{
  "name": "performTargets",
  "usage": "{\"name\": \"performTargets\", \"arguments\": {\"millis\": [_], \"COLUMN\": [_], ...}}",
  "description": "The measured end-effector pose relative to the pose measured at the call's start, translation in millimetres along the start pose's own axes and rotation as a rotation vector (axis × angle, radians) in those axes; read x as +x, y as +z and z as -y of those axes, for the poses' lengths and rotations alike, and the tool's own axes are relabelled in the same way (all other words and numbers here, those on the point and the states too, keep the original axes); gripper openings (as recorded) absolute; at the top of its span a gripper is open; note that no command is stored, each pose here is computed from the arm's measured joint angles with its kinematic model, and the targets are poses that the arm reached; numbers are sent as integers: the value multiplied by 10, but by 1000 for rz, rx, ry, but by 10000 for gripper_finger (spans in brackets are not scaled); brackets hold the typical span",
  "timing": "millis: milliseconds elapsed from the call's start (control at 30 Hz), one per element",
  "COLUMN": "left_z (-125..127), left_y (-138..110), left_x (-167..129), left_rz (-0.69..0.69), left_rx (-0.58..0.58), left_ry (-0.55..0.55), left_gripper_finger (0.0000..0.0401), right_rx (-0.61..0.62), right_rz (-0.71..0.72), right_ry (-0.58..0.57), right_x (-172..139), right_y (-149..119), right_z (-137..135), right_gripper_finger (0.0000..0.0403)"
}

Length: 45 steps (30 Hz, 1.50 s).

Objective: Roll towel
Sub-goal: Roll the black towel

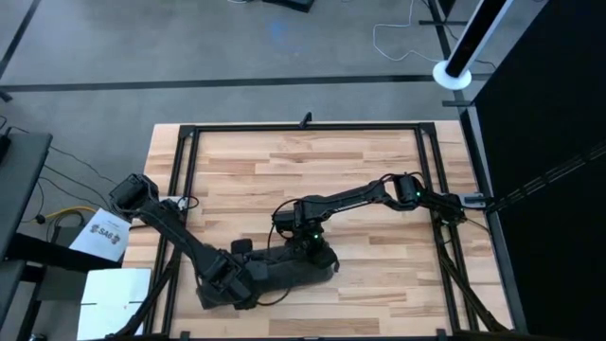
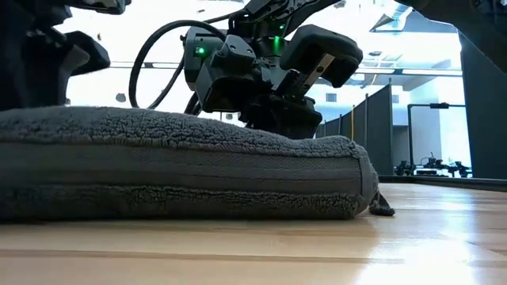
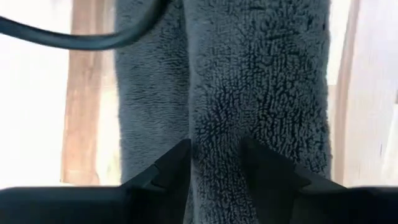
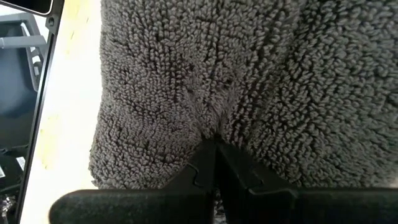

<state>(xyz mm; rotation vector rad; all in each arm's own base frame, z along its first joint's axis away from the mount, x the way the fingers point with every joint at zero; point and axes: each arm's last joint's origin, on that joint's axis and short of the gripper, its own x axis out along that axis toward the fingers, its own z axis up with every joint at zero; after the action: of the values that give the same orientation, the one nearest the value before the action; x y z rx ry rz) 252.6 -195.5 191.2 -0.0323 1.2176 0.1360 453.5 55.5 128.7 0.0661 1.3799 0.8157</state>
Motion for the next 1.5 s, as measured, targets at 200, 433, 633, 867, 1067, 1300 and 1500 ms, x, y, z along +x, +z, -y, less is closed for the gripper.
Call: {"name": "performTargets", "arguments": {"millis": [200,433,633,867,1067,1300,1500], "left_z": [-11,-21,-14,-1,0,2,46], "left_y": [-48,-123,-163,-175,-184,-153,-96], "left_x": [95,220,293,305,282,249,234], "left_rz": [9,15,42,53,146,204,270], "left_rx": [13,-30,-95,-138,-209,-213,-177], "left_ry": [-20,-72,-111,-122,-46,-39,-71], "left_gripper_finger": [69,6,2,2,2,1,1], "right_rx": [0,-27,-110,-182,-247,-126,348], "right_rz": [0,-2,4,5,73,216,368], "right_ry": [0,14,40,36,3,-69,36], "right_x": [0,-4,-122,-560,-988,-1708,-1964], "right_y": [0,-9,33,115,197,46,88], "right_z": [0,-2,-36,-109,-294,-633,-954], "right_gripper_finger": [0,3,61,157,169,142,139]}}
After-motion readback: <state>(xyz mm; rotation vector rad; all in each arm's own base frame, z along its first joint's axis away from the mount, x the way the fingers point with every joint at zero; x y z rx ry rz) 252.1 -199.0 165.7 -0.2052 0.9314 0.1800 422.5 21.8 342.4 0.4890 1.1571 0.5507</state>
